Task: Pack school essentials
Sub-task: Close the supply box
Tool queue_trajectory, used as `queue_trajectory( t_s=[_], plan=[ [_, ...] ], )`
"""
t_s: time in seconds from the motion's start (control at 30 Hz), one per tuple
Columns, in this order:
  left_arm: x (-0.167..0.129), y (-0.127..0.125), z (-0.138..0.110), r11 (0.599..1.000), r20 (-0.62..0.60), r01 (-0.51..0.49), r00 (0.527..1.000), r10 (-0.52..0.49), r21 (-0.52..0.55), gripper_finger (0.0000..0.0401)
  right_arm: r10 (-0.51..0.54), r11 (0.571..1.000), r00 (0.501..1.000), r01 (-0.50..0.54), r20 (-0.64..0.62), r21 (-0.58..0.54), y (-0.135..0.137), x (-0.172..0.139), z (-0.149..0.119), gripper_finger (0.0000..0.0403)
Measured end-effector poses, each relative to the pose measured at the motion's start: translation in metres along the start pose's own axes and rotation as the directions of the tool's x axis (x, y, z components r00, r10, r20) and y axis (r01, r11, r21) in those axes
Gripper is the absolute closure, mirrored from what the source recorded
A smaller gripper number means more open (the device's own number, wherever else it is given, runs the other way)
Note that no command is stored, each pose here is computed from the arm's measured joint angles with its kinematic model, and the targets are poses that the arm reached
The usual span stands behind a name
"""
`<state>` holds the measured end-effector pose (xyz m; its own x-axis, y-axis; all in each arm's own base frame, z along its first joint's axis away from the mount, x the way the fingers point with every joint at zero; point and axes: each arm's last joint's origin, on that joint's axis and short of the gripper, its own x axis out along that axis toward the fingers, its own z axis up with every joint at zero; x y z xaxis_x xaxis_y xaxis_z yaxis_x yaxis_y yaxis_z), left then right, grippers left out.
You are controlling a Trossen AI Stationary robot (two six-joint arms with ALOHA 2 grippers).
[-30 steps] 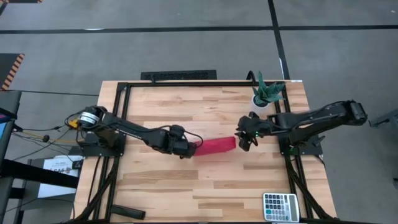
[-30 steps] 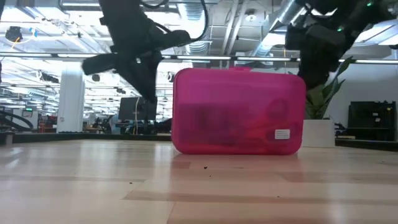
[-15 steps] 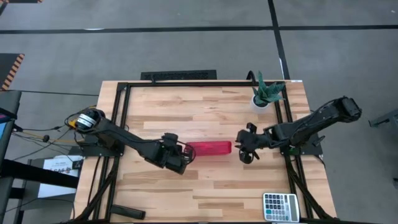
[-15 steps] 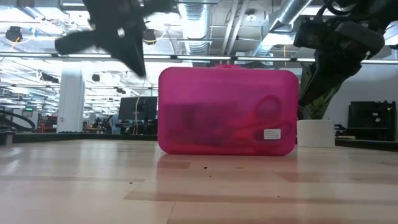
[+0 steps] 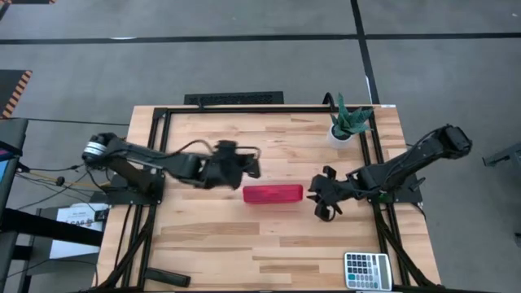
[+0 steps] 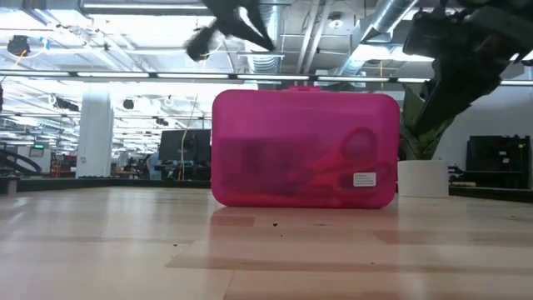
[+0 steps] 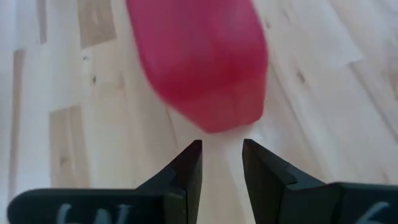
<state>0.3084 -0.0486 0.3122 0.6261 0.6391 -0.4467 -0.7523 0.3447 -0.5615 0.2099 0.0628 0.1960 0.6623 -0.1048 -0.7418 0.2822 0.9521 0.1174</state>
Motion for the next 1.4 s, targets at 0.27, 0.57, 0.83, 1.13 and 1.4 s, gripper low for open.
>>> queue_trajectory(
  t_s=[0.27,0.57,0.83,1.13,1.4],
  plan=[
    [0.08,-0.007,-0.016,0.988,-0.356,0.152,0.924,-0.139,0.009,0.0401,0.05,0.999,0.999,-0.05,-0.017,0.017,0.015,-0.006,-0.01,0.0281],
    [0.101,-0.006,-0.031,0.979,-0.487,0.199,0.85,-0.199,-0.053,0.0401,0.157,0.984,0.987,-0.152,0.043,-0.097,0.039,-0.001,-0.012,0.0281],
    [0.094,-0.014,-0.043,0.963,-0.549,0.251,0.793,-0.263,-0.099,0.0401,-0.038,0.998,0.997,0.042,0.074,-0.049,0.034,0.031,-0.015,0.0281],
    [0.082,-0.018,-0.072,0.969,-0.578,0.232,0.78,-0.24,-0.09,0.0401,-0.116,0.993,0.989,0.115,0.09,0.023,0.024,0.048,-0.01,0.0281],
    [0.076,-0.016,-0.112,0.98,-0.617,0.195,0.765,-0.182,-0.046,0.0401,-0.145,0.989,0.989,0.145,-0.028,-0.006,0.024,0.028,-0.028,0.0281]
  ],
)
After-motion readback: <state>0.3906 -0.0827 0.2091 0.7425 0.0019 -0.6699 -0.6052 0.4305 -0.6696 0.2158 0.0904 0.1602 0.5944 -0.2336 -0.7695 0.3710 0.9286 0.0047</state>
